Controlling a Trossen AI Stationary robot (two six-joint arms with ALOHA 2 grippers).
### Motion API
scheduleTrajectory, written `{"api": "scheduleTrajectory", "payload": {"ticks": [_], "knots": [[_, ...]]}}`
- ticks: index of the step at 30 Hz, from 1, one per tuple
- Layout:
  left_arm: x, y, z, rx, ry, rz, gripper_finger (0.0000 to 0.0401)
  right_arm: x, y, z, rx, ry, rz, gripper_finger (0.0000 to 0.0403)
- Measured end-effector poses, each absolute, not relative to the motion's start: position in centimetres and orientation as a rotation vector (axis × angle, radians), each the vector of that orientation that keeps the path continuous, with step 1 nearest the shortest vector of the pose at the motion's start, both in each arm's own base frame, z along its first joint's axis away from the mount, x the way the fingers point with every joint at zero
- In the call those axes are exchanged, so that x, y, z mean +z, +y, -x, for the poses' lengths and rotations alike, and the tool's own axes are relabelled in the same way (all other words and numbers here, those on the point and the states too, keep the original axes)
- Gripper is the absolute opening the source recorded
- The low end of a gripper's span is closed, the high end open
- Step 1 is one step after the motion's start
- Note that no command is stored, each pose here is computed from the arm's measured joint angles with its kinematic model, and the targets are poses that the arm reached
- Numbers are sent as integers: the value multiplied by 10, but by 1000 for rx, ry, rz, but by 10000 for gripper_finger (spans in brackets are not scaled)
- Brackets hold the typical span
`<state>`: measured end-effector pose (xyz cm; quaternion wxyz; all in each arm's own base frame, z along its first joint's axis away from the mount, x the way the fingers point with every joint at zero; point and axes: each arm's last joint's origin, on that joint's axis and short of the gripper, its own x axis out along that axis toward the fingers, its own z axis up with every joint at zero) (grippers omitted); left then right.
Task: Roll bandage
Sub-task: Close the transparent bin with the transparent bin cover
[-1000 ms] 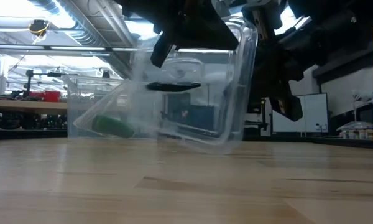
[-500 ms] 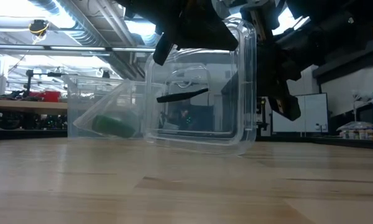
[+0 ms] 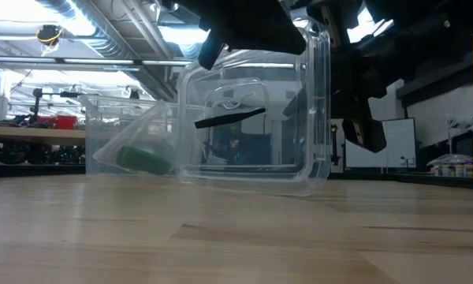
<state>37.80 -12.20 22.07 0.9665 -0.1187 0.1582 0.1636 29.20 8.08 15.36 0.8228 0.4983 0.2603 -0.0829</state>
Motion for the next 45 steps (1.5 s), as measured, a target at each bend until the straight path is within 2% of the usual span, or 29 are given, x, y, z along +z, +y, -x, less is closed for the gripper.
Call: {"api": "scheduleTrajectory", "payload": {"ticks": [10, 20, 32, 45], "knots": [[223, -122, -377, 330, 315, 228, 0, 154, 82, -292, -155, 561, -1078, 49], [225, -121, -377, 310, 332, 106, 3, 154, 82, -293, -152, 559, -1079, 49], [230, -122, -375, 287, 348, 37, 80, 154, 81, -293, -155, 554, -1080, 49], [225, -122, -365, 298, 465, -78, 114, 153, 83, -293, -138, 573, -1074, 49]]}}
